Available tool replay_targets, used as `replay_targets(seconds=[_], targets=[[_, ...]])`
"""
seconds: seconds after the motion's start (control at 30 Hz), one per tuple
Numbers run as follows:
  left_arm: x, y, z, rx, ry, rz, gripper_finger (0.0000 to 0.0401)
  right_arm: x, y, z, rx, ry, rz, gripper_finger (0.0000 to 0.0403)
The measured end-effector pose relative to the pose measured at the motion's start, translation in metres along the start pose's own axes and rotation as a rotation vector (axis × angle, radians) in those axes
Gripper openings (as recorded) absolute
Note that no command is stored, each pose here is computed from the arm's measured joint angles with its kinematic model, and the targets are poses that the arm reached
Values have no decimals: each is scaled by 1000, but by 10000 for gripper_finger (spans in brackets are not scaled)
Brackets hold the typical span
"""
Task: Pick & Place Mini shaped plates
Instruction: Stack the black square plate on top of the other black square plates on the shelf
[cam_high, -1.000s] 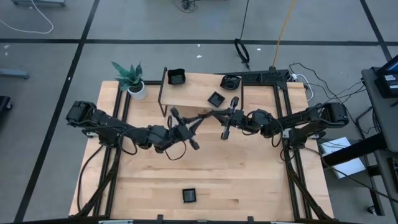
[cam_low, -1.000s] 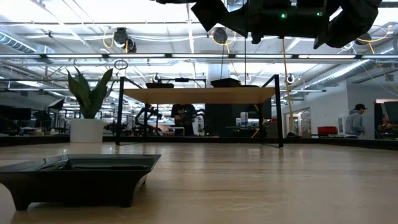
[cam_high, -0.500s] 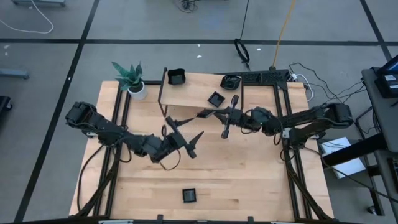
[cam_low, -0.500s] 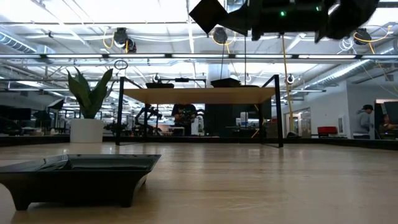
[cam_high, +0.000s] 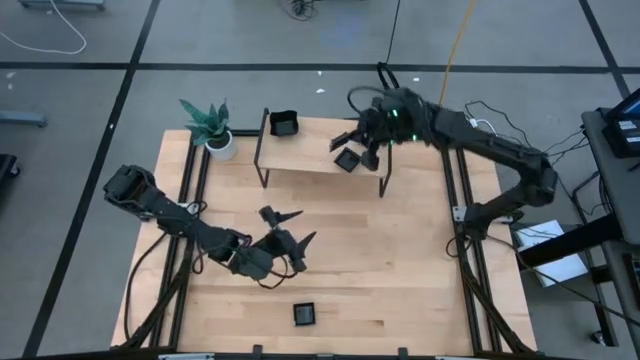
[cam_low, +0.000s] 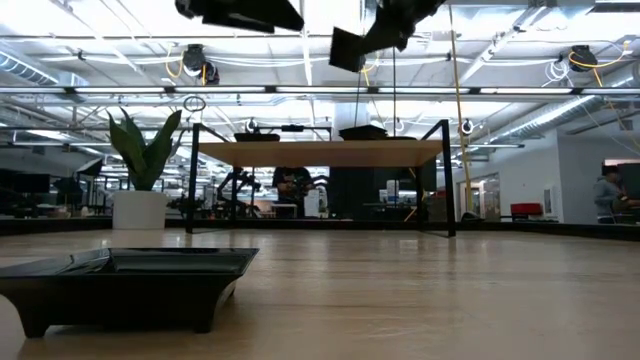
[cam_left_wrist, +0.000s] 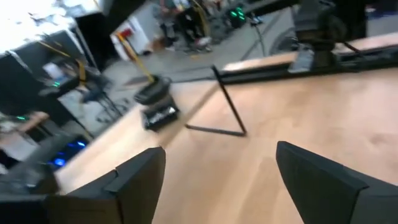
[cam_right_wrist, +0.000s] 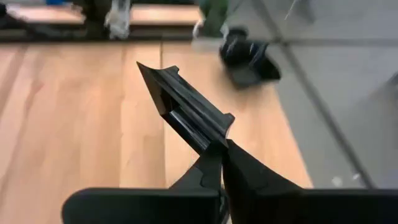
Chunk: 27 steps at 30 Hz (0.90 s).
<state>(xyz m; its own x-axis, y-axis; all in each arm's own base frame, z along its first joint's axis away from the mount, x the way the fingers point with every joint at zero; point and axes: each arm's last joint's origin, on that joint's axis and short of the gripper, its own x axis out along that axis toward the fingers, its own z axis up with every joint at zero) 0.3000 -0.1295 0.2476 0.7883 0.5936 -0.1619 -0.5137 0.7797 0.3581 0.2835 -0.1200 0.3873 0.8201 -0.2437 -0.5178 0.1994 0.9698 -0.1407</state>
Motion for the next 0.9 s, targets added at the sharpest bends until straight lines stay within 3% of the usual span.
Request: replay_targets(seconds=[0.23,0.47,0.9], targets=[[9,2,-4,-32,29,-102,286,22,-35,-10,30,249,147,0],[13,3,-6,-29,50,-118,274,50,-33,-35,3,457,259,0],[15,5,-7,-40,57,-114,276,52,-37,-33,-26,452,173,0]])
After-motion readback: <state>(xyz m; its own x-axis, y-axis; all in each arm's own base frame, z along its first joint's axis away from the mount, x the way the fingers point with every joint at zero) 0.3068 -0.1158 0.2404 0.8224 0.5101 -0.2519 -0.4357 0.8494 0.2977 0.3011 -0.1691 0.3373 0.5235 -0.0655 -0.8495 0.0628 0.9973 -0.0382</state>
